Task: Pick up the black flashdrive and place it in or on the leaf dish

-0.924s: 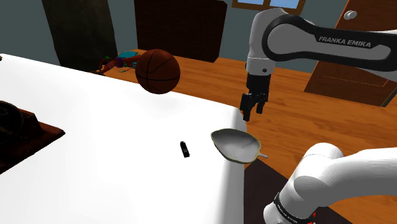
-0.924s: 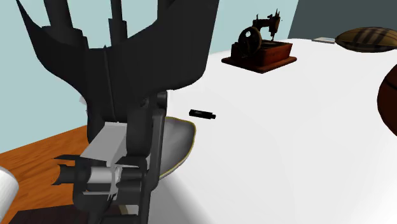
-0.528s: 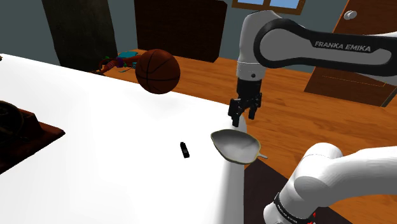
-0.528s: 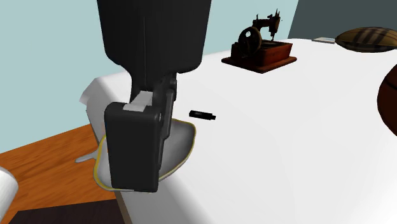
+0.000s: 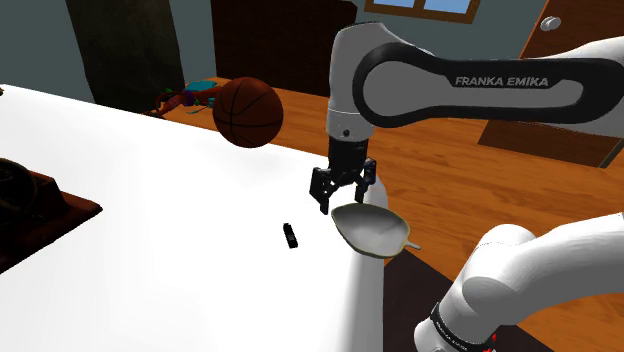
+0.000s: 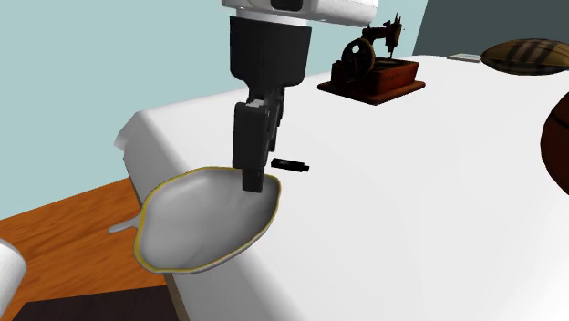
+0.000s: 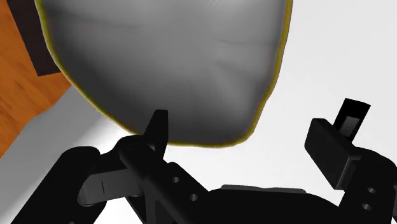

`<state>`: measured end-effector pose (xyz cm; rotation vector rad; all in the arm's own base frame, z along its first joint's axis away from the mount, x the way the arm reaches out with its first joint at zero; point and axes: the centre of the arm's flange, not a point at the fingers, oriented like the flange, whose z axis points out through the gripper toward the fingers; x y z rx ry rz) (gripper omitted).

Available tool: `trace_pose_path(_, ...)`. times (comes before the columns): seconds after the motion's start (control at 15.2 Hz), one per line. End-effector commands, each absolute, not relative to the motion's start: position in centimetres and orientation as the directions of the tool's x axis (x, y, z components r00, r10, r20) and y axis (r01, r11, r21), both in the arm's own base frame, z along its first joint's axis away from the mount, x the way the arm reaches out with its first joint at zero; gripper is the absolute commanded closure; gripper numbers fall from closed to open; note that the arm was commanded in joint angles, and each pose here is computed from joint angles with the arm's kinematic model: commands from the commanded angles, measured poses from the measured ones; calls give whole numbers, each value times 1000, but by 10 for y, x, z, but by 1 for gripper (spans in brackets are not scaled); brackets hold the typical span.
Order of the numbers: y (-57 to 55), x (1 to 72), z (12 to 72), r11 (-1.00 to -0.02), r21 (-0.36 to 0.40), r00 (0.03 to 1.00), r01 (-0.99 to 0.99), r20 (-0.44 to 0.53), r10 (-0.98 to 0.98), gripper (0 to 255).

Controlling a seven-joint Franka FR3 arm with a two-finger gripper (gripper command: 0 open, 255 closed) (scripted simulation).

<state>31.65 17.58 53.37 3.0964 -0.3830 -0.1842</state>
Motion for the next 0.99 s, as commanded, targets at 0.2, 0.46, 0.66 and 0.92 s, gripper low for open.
trace_pose_path(0.2, 234, 339, 520, -941, 38, 936, -338, -88, -340, 0)
trace_pose_path(0.46, 278, 361, 509, -913, 42, 910, -406, -67, -408, 0)
trace_pose_path(0.66, 278, 360, 493, -913, 42, 910, -406, -67, -408, 0)
trace_pose_path(0.92, 278, 359, 472, -913, 42, 910, -406, -67, -408, 0)
